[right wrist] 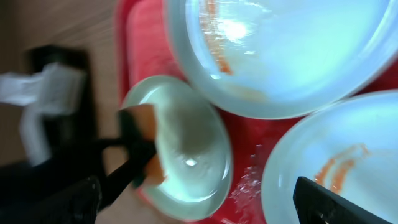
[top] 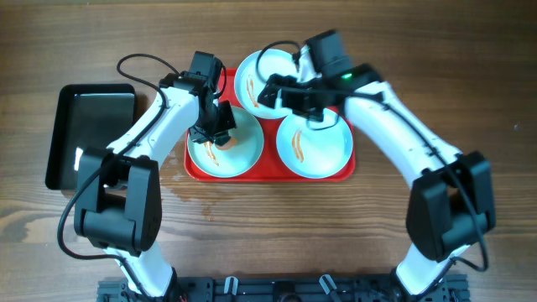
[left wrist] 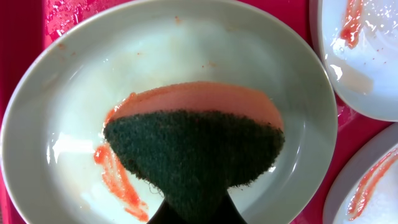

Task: Clean dirty plates on tray and stack at the side
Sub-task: 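Reach the right gripper to the lower-left plate rim and grasp it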

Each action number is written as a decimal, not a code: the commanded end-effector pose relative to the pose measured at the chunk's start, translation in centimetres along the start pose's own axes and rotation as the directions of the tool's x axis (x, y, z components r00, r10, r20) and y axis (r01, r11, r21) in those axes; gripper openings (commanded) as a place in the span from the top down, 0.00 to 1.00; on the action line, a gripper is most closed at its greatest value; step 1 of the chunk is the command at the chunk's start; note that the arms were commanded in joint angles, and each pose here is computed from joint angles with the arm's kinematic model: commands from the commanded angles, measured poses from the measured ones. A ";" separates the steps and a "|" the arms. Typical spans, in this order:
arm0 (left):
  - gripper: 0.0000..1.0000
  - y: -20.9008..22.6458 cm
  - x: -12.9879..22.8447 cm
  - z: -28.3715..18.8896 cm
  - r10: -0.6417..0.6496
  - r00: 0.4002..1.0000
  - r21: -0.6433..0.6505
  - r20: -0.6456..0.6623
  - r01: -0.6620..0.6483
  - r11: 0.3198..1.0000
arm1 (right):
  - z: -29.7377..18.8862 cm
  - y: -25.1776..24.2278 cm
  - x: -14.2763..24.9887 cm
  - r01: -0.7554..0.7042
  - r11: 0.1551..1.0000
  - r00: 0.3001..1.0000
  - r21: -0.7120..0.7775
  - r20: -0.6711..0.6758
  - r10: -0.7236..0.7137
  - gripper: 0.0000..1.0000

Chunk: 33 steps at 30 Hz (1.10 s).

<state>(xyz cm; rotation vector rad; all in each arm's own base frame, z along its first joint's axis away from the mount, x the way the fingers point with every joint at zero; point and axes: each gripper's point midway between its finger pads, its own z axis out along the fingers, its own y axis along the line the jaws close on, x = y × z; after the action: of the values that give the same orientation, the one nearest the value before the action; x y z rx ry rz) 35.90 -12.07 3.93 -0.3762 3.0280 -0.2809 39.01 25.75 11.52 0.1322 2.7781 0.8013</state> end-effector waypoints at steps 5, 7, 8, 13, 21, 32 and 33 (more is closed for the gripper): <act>0.96 0.0 0.5 0.2 0.016 1.000 0.003 -0.026 -0.016 1.000 | 1.3 -0.4 -1.9 -0.104 0.972 0.967 0.209 0.251 0.049 0.02; 0.96 0.0 0.5 0.2 0.016 1.000 0.003 -0.026 -0.016 1.000 | 2.1 -0.1 -1.5 -0.092 0.974 0.970 0.206 0.238 0.042 0.14; 0.96 0.0 0.5 0.2 0.016 1.000 0.003 -0.026 -0.016 1.000 | 2.6 -0.1 -1.4 -0.088 0.975 0.973 0.204 0.229 0.040 0.25; 0.96 1.1 0.4 0.1 0.003 1.000 -0.037 -0.026 -0.004 0.999 | 4.8 -0.7 -0.1 -0.040 0.975 0.988 0.220 0.156 0.006 0.38; 0.96 2.0 0.4 0.0 -0.013 0.999 -0.041 -0.039 0.012 0.999 | 7.2 0.0 2.1 0.166 0.976 0.986 0.138 -0.003 -0.167 0.39; 0.96 0.9 1.0 0.0 0.050 0.997 0.008 -0.066 -0.050 0.999 | 8.7 -1.1 4.4 0.266 0.957 0.960 0.119 -0.123 -0.251 0.41; 0.96 0.9 1.1 0.0 0.050 0.996 0.006 -0.068 -0.050 0.999 | 8.9 -1.3 4.5 0.266 0.956 0.960 0.123 -0.130 -0.250 0.41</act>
<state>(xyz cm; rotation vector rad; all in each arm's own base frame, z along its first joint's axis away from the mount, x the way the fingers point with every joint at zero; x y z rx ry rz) 34.90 -11.08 3.83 -0.3421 3.0811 -0.2794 37.36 29.41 3.92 -0.1846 2.8463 0.5553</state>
